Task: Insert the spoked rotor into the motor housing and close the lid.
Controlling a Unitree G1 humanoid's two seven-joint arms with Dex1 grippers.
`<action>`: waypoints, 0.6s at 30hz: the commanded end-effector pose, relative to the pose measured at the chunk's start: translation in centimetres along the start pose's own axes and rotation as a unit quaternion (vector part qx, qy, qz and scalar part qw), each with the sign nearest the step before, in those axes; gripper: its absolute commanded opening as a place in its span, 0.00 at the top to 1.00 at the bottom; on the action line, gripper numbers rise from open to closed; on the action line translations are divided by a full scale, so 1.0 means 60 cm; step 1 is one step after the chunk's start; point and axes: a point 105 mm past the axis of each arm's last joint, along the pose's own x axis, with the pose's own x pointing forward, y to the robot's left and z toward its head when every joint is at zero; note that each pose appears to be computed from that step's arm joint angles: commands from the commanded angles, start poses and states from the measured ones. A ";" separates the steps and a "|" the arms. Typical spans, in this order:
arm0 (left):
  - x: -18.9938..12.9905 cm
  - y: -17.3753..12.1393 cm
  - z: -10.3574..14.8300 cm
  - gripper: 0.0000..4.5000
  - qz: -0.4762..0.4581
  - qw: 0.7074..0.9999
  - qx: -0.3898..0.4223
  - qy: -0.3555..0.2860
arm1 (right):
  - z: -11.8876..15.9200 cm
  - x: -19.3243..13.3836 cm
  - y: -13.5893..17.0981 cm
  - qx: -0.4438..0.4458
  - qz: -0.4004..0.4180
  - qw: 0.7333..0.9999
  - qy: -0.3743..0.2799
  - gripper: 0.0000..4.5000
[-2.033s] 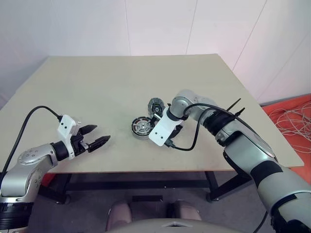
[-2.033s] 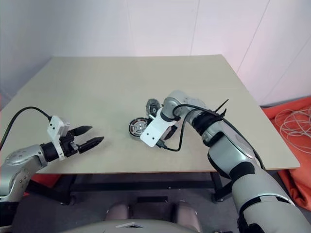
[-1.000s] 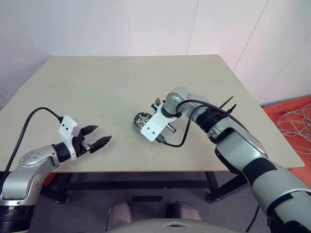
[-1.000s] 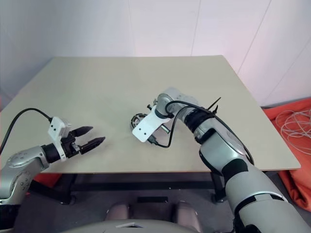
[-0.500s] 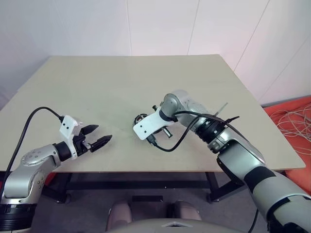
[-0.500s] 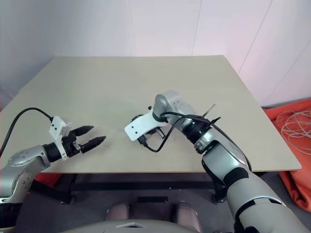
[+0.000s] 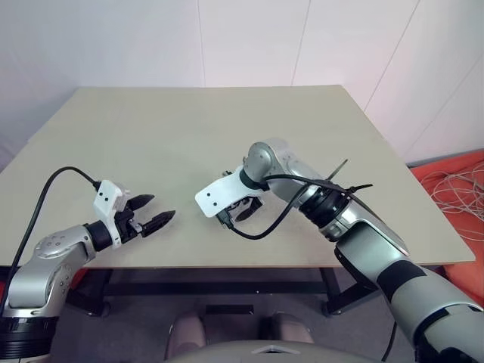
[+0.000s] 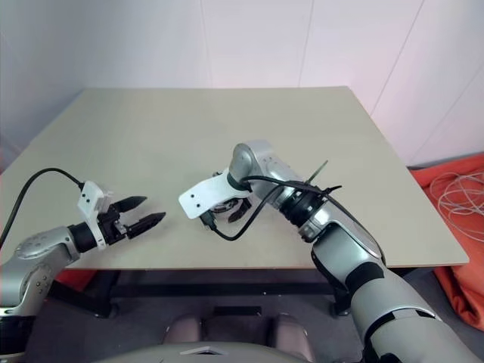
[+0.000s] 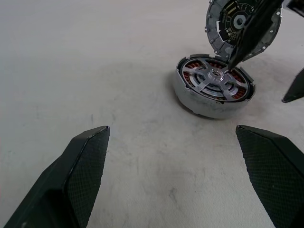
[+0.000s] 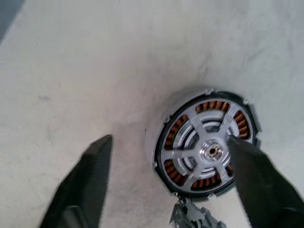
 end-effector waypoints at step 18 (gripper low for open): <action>0.003 0.005 0.017 0.00 -0.009 1.000 0.014 -0.009 | 0.043 -0.223 -0.071 0.115 -0.130 0.960 -0.221 0.01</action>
